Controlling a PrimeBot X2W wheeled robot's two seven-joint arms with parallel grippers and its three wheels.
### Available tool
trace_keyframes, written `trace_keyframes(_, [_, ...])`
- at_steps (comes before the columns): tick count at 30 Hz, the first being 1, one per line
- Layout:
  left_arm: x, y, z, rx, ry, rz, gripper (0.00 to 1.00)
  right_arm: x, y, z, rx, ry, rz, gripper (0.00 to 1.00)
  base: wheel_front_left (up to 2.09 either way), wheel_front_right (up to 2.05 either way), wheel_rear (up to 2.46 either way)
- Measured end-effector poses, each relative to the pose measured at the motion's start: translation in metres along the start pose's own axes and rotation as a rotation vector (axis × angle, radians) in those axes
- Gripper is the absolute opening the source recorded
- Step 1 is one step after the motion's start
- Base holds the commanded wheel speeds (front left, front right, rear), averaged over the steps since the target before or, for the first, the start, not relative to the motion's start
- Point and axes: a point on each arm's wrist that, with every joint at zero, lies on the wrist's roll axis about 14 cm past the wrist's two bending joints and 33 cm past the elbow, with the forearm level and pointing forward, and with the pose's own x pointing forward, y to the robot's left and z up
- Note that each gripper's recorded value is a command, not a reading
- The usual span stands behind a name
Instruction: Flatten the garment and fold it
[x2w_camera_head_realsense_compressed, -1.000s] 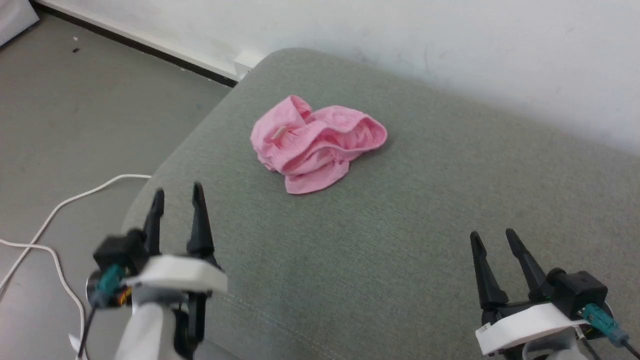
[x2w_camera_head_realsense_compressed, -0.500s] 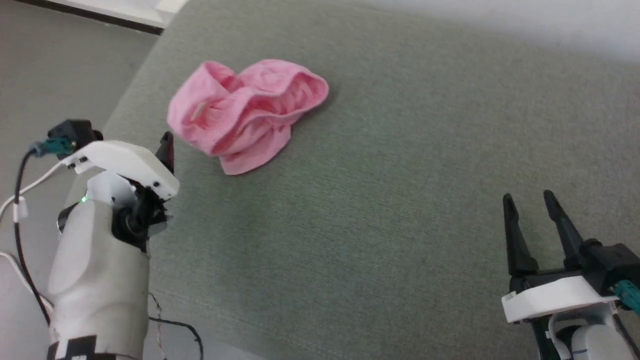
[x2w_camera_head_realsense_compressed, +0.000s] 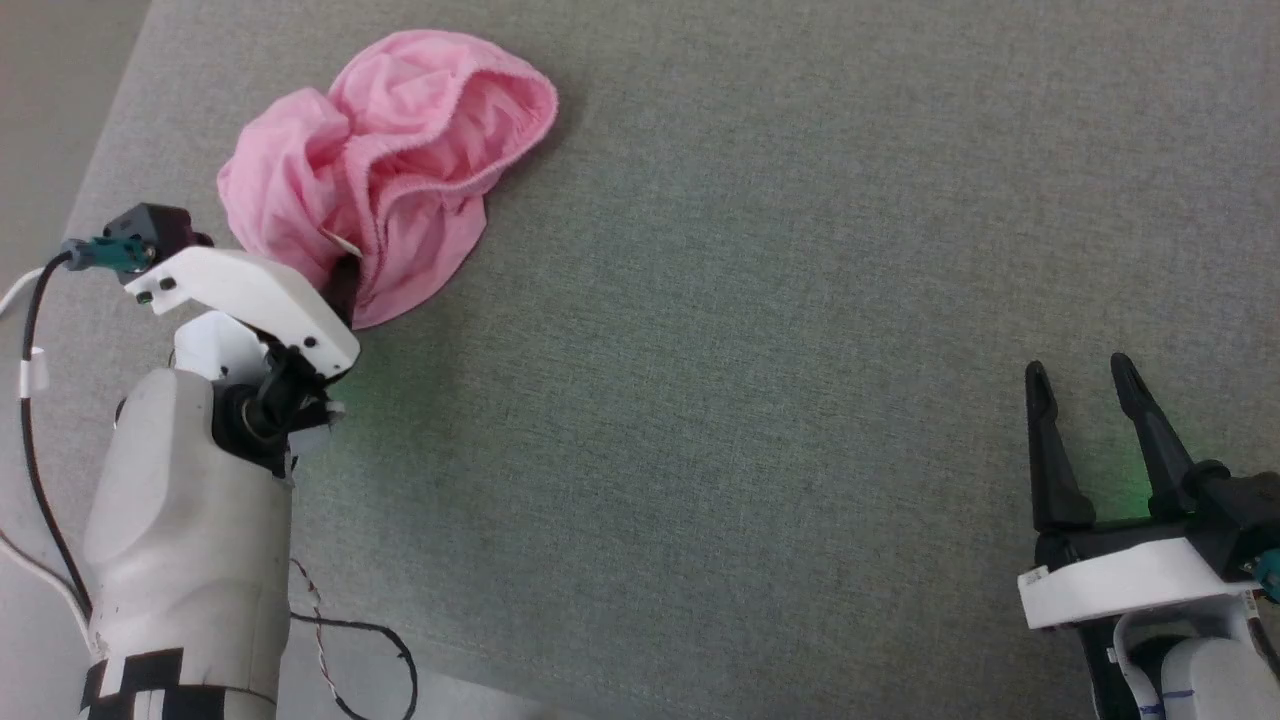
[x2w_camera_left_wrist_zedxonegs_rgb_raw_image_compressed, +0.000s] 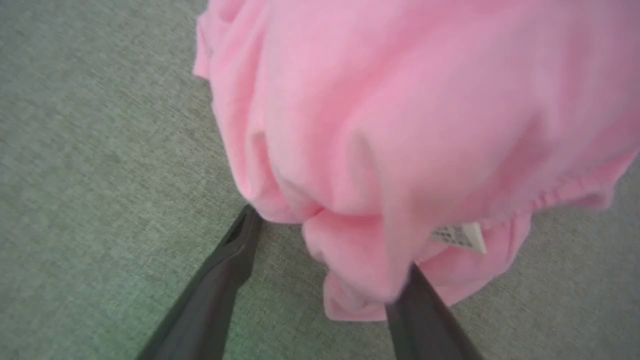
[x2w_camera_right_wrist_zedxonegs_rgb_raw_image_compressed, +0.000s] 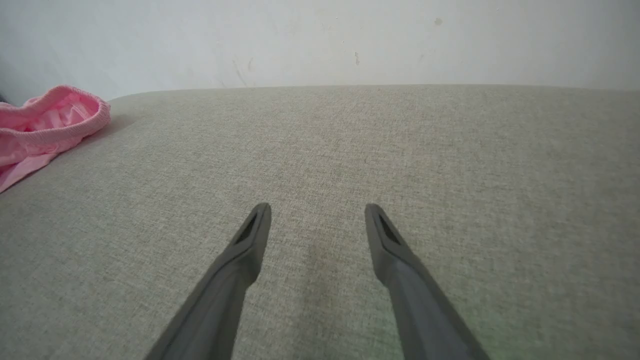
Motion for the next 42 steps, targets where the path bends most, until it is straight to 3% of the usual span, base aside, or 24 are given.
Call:
trace_keyframes(1, [0.002, 0.0, 0.0, 0.0, 0.001, 0.001, 0.55, 0.0, -0.001, -0.003, 0.002, 0.007, -0.001, 1.0, 0.0, 0.0, 0.0])
trace_keyframes(2, [0.003, -0.001, 0.001, 0.005, -0.01, -0.004, 0.0, 0.001, -0.001, -0.005, 0.004, 0.012, -0.001, 1.0, 0.0, 0.0, 0.0])
trace_keyframes(8, [-0.003, -0.016, 0.021, -0.008, -0.132, -0.085, 0.0, 0.001, 0.005, -0.005, 0.01, 0.013, 0.014, 1.0, 0.0, 0.0, 0.0])
trace_keyframes(13, [-0.036, -0.042, 0.093, 0.033, -0.397, -0.203, 0.0, 0.0, 0.018, 0.004, 0.029, -0.013, 0.044, 1.0, 0.0, 0.0, 0.0])
trace_keyframes(19, [-0.117, -0.112, 0.189, 0.107, -0.726, -0.423, 0.0, -0.01, 0.031, 0.014, 0.067, -0.035, 0.066, 1.0, 0.0, 0.0, 0.0])
trace_keyframes(25, [-0.207, -0.196, 0.219, 0.163, -0.892, -0.706, 0.0, -0.026, 0.03, 0.029, 0.088, -0.069, 0.049, 1.0, 0.0, 0.0, 0.0])
trace_keyframes(30, [-0.23, -0.253, 0.187, 0.196, -0.825, -0.878, 0.0, -0.042, 0.009, 0.043, 0.082, -0.11, -0.023, 1.0, 0.0, 0.0, 0.0])
trace_keyframes(34, [-0.209, -0.28, 0.123, 0.253, -0.655, -0.932, 0.0, -0.058, -0.01, 0.055, 0.081, -0.147, -0.085, 1.0, 0.0, 0.0, 0.0])
trace_keyframes(38, [-0.169, -0.285, 0.028, 0.332, -0.401, -0.921, 0.0, -0.071, -0.02, 0.062, 0.078, -0.167, -0.123, 1.0, 0.0, 0.0, 0.0])
trace_keyframes(42, [-0.133, -0.265, -0.074, 0.451, -0.111, -0.856, 0.0, -0.081, -0.028, 0.065, 0.081, -0.181, -0.15, 1.0, 0.0, 0.0, 0.0])
